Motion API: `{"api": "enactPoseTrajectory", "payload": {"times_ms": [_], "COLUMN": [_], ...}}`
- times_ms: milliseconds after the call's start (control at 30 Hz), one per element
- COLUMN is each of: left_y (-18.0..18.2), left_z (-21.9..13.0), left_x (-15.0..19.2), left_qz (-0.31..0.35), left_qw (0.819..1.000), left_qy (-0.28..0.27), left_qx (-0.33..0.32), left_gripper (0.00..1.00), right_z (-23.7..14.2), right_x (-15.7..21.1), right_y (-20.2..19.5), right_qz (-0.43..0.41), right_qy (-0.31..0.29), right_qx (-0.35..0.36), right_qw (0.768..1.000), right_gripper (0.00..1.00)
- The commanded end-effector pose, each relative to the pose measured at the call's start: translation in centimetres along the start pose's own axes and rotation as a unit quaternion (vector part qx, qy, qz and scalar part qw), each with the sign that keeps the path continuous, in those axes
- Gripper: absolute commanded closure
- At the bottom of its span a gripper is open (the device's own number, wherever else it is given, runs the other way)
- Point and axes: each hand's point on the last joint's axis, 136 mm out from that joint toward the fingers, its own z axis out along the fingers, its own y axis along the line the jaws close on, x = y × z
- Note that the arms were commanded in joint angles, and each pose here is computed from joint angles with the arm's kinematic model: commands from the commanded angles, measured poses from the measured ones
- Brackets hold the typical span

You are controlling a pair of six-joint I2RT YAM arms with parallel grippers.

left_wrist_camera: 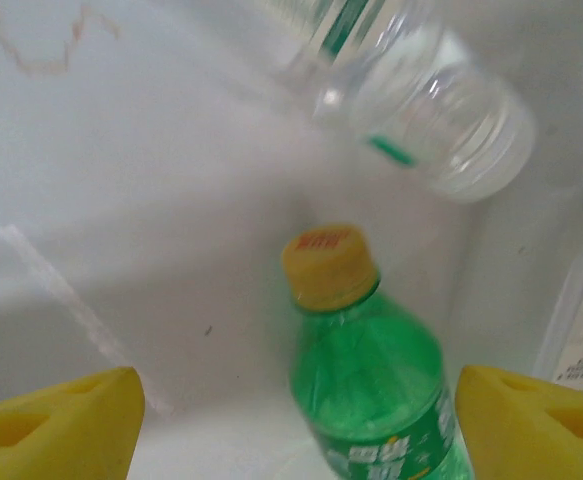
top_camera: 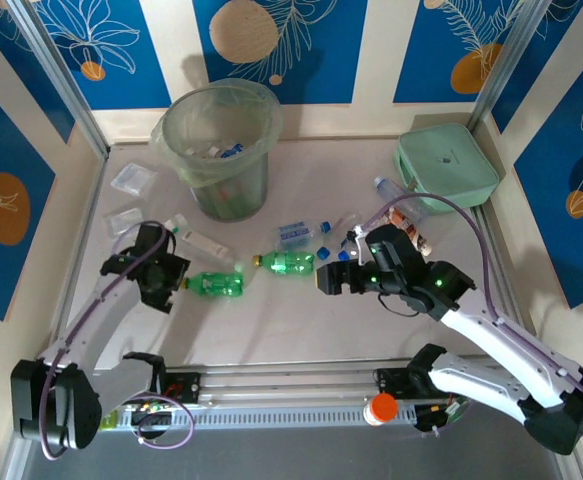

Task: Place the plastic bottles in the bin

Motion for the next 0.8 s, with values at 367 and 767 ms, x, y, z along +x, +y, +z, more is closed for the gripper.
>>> {"api": "enactPoseTrajectory", "payload": {"times_ms": [367,767], "left_y": [-2.5,-2.4], "left_z": [2.5,6.1], "left_x": [3.2,4.6], "left_qz": [-0.063,-0.039], "left_qw": [0.994,0.997], "left_qy": [0.046,0.047], "left_qx": [0.072,0.042], "left_gripper": [0.16,0.2], "right_z": [1.7,2.0], "right_x": [-0.6,-0.5], "right_y": [0.8,0.5], "right_qz": [0.018,0.018], "right_qy": [0.005,0.01], "right_qx": [-0.01,-0.001], "right_qw": [1.0,1.0], "right_gripper": [0.05,0.05]}}
